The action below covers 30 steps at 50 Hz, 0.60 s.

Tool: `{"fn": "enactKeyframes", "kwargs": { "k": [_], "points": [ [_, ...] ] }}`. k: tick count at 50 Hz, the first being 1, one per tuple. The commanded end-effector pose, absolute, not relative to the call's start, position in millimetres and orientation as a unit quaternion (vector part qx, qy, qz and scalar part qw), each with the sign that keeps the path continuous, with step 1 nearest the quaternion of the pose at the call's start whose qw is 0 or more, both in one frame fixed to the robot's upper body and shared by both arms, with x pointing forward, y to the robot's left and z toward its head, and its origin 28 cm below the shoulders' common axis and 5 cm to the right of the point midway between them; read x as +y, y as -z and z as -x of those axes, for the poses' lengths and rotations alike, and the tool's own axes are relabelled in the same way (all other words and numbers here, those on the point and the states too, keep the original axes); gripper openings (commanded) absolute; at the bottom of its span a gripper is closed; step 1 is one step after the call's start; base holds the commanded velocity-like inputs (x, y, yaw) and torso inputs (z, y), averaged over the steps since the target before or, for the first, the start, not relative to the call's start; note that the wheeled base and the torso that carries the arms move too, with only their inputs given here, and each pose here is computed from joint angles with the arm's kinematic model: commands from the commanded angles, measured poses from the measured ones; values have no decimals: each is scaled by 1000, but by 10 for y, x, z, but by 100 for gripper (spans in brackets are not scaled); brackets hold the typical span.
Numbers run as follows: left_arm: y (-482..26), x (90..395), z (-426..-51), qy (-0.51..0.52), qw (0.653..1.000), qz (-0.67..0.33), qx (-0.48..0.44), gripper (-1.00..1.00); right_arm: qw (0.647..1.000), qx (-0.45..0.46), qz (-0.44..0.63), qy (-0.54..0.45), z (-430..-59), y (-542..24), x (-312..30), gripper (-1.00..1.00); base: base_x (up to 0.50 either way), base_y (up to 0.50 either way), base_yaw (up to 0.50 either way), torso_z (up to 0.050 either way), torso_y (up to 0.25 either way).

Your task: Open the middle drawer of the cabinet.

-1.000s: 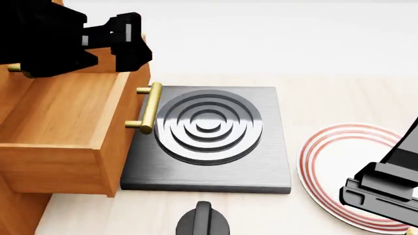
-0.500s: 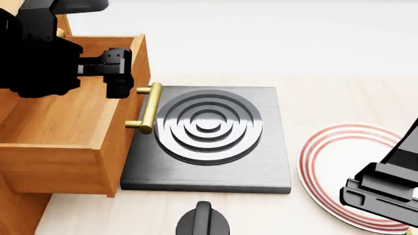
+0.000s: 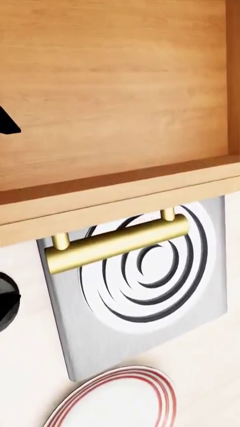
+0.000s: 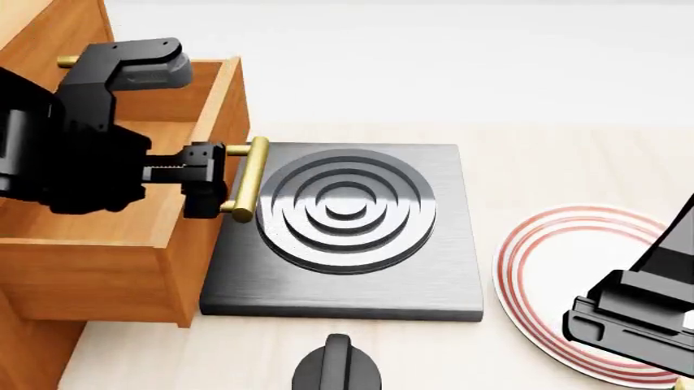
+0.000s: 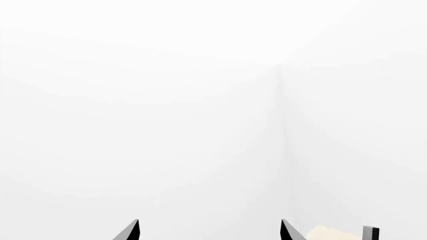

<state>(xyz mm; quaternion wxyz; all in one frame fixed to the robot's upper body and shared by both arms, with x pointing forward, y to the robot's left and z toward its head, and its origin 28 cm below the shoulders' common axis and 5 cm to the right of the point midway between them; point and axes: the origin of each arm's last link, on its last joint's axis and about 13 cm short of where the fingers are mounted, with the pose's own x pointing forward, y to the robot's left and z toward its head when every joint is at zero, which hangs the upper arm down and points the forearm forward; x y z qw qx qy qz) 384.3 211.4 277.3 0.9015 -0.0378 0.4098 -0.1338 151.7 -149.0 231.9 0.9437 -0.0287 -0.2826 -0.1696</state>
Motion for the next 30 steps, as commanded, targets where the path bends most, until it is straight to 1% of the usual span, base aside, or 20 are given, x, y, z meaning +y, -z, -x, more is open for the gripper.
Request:
{"fn": "enactKeyframes", "kwargs": {
  "k": [1, 16, 30],
  "points": [
    [-2665, 2138, -3860, 138, 898, 46, 416, 100, 944, -283, 29, 170, -1516, -2318, -1491, 100, 0, 0, 0, 0, 0],
    [-2554, 2144, -3885, 152, 893, 63, 419, 100, 944, -282, 29, 169, -1516, -2322, -1488, 100, 0, 0, 0, 0, 0],
    [-2520, 1970, -3871, 181, 885, 55, 425, 100, 944, -283, 28, 169, -1507, -2330, -1491, 100, 0, 0, 0, 0, 0]
  ]
}}
